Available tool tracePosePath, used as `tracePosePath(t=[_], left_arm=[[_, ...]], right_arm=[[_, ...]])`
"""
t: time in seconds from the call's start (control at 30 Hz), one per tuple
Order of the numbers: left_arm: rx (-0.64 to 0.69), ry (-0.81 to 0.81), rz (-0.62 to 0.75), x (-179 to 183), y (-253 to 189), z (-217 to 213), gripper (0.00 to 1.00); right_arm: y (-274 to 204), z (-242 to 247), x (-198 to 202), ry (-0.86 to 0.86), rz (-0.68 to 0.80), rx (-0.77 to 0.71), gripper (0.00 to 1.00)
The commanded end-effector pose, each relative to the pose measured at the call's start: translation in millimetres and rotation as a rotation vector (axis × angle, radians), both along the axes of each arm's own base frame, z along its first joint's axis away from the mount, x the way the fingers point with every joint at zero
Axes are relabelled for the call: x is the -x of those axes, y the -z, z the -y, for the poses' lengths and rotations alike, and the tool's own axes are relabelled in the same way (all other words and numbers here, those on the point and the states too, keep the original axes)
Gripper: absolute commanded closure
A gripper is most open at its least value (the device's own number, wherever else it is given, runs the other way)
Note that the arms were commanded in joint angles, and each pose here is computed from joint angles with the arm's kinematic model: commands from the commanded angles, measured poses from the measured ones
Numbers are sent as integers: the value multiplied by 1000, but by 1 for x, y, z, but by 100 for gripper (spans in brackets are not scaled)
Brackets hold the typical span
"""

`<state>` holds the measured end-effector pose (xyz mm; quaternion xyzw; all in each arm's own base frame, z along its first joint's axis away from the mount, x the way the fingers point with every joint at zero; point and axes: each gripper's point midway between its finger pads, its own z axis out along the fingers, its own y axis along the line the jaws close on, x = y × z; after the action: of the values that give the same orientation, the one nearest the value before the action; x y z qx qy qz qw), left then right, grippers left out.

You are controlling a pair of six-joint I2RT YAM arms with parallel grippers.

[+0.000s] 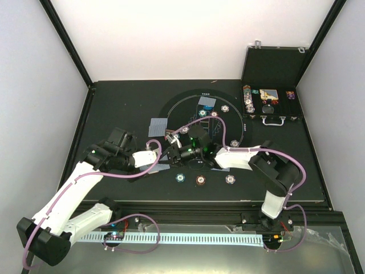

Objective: Distribute texas hold em gaming equipment

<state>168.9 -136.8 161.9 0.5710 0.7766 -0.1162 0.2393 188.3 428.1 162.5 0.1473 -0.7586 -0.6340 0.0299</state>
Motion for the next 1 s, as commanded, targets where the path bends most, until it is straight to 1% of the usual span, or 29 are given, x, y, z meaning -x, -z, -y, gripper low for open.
tracePosePath(t=[0.0, 0.2, 0.33, 0.4, 0.5, 0.57, 0.67, 0.8, 0.97], left_arm=[[50, 15, 51, -7, -16, 7, 94], [45, 16, 54, -6, -13, 6, 94], [39, 16, 55, -7, -12, 6, 94], [37, 16, 56, -7, -11, 5, 94], [34, 15, 54, -7, -10, 5, 94], [30, 15, 53, -7, -9, 5, 94], [24, 15, 52, -7, -8, 4, 94], [17, 14, 53, -7, -8, 3, 94], [17, 14, 44, -7, -7, 3, 94]], right_arm=[[3, 11, -6, 49, 3, 41, 73], [-1, 22, -11, 69, 25, 58, 89], [-2, 31, -17, 88, 32, 68, 96], [-2, 37, -22, 100, 33, 79, 99], [-3, 50, -37, 129, 36, 84, 99], [-4, 63, -53, 161, 39, 86, 99], [-3, 88, -90, 227, 59, 123, 99], [-3, 128, -167, 347, 114, 213, 99], [17, 166, -266, 483, 158, 380, 99]])
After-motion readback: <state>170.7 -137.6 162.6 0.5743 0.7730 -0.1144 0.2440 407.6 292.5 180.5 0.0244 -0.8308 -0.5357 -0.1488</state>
